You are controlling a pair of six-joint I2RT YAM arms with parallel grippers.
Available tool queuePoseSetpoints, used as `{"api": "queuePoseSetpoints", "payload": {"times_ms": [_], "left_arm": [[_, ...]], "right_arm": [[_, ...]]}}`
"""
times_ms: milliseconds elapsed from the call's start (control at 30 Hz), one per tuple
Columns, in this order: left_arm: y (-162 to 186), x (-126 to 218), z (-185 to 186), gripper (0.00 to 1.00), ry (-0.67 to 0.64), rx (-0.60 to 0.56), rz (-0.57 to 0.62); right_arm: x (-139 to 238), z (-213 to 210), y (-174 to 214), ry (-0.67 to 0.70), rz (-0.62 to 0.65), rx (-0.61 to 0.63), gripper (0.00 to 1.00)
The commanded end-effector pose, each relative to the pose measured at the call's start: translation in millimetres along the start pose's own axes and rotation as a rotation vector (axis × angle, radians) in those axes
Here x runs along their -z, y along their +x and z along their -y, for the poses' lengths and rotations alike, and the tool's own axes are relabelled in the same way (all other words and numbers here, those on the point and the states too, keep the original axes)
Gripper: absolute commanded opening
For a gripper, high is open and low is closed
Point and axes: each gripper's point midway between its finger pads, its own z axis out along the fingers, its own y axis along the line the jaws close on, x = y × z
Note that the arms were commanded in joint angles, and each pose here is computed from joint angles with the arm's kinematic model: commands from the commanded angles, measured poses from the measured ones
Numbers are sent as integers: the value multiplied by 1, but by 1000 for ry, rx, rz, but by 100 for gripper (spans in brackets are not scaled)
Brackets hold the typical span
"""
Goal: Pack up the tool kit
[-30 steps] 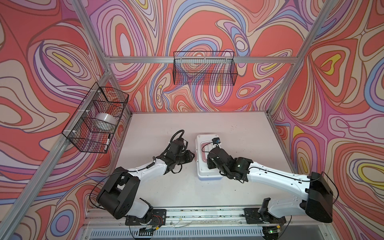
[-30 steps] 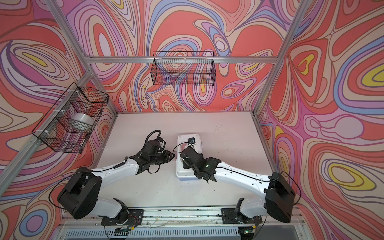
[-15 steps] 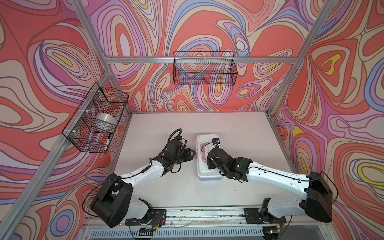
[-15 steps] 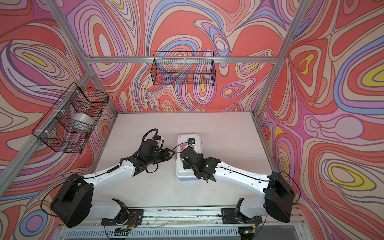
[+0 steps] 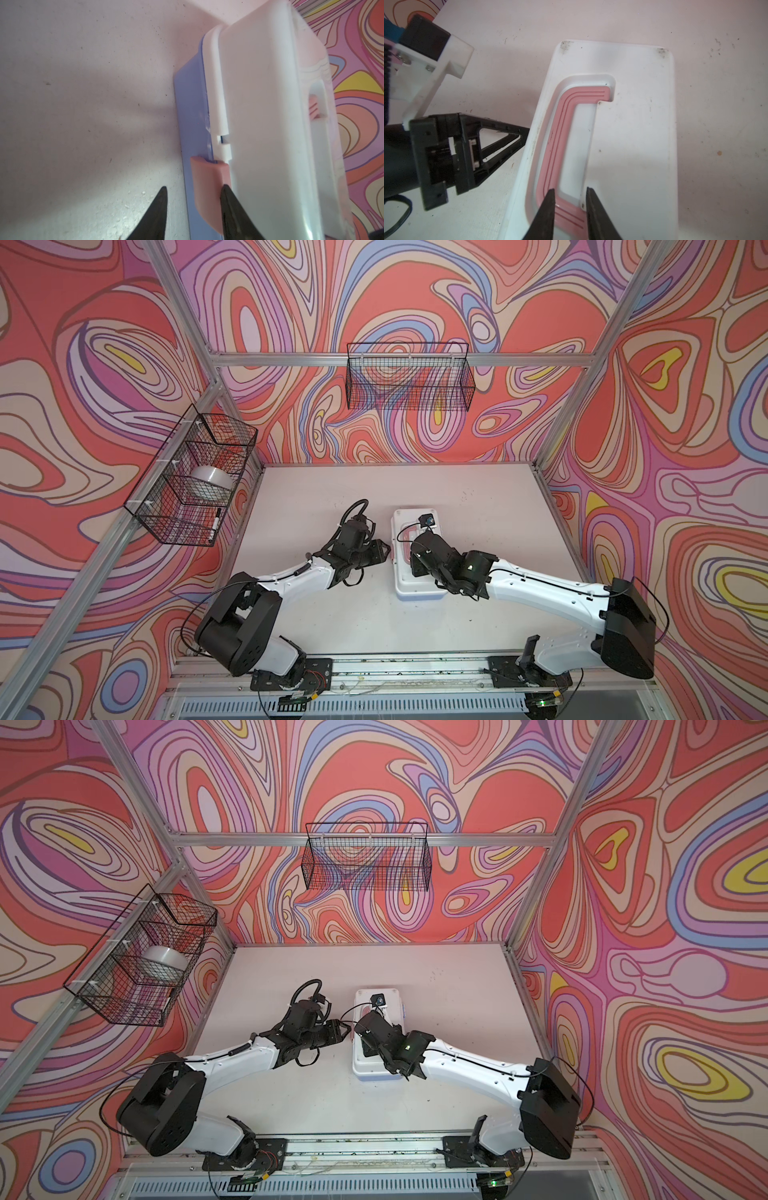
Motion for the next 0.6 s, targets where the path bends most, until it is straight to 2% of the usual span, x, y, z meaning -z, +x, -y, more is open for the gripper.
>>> {"api": "queuePoseSetpoints", "payload": {"times_ms": [0,233,567], "left_arm": [[3,-2,4,42,14,2,-13],[1,2,10,42,38,2,-7],[14,-16,2,41,28,13,-63]], "right_arm": [[0,2,-4,19,7,7,27],[-2,3,-2,21,2,5,27],[-7,1,2,22,-11,8,27]]}}
